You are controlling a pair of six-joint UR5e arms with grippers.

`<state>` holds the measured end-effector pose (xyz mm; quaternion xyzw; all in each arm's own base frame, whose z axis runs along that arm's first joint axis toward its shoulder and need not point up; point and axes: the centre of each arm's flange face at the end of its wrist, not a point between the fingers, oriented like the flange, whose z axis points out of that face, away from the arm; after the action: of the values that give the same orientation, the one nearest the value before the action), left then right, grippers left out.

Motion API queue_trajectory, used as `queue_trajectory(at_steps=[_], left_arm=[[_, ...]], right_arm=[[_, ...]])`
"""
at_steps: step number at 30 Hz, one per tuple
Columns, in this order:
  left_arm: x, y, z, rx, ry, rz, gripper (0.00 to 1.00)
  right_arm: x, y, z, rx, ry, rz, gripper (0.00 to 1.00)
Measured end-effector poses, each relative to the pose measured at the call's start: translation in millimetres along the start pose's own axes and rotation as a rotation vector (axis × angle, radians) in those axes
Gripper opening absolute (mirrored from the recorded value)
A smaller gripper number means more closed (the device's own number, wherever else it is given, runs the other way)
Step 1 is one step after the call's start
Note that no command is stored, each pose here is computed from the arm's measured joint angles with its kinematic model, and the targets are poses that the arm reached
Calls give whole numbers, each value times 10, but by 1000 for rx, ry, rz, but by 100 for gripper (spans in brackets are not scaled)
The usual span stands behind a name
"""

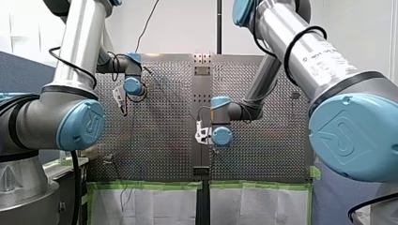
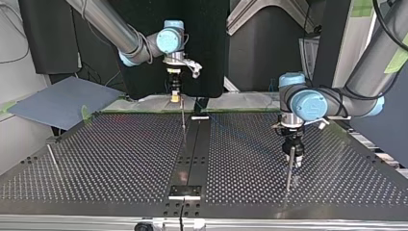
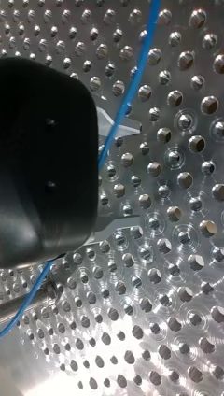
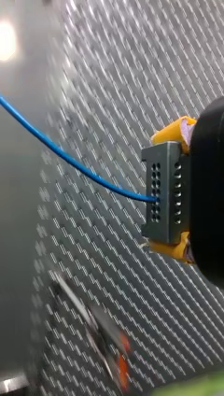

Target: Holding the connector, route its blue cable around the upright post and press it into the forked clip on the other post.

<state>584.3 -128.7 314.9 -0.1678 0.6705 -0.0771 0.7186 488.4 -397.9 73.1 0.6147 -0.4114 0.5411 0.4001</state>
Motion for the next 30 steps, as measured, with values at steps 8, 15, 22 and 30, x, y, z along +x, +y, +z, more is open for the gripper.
queue_trajectory(at_steps=[8, 15, 22, 30], left_arm=[[-6, 9, 1, -8, -3, 0, 81], [-8, 15, 2, -11, -4, 0, 81], [-8, 20, 6, -12, -5, 0, 81], [-15, 31, 11, -14, -6, 0, 81]], right_arm=[[-635, 172, -229, -76, -64, 28, 0], [-1091, 320, -436, -112, -113, 37, 0], [-1568, 528, -670, -138, -168, 38, 0], [-1796, 626, -473, -168, -132, 84, 0]])
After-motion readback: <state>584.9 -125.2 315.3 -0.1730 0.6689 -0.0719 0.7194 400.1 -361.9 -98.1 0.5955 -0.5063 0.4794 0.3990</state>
